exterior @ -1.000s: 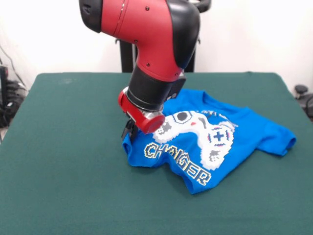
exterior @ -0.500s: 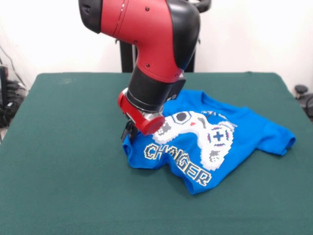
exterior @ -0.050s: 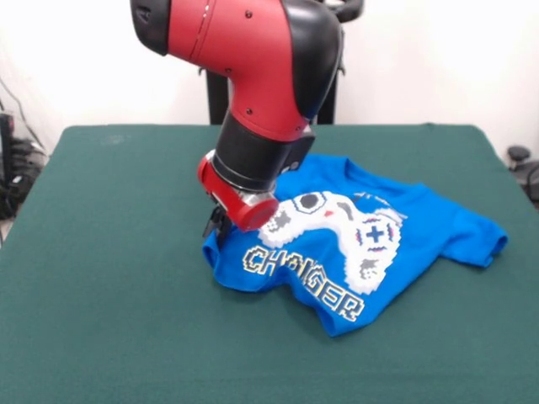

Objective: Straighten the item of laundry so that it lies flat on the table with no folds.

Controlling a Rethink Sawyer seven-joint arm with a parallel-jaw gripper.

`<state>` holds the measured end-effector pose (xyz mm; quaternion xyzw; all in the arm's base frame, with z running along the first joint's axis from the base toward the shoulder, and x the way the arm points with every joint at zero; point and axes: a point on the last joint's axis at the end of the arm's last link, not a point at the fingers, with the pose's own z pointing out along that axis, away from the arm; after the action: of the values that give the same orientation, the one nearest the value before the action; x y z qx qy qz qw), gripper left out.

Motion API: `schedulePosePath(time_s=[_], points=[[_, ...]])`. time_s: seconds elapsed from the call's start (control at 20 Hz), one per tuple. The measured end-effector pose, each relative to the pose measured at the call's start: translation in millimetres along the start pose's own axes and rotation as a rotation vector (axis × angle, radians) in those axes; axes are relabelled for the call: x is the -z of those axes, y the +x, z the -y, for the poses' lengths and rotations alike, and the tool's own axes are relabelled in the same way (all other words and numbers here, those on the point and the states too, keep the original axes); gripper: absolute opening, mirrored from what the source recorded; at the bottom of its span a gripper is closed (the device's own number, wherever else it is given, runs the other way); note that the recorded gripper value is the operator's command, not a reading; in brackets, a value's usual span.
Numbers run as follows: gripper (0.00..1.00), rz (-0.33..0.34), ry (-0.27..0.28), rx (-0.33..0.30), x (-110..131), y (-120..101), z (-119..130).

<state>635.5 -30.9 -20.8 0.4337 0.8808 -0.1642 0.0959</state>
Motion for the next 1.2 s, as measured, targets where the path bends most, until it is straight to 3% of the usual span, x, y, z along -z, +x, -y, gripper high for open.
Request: schedulePosePath(time_s=[0.9,0.95,1.2], points=[[0.00,0.075,0.080,-0.011,1.8,-31.8,38.6],[1.00,0.079,0.100,-0.002,-3.3,-28.9,44.2],[1.00,0.081,0.108,0.004,-5.4,-26.7,45.8]])
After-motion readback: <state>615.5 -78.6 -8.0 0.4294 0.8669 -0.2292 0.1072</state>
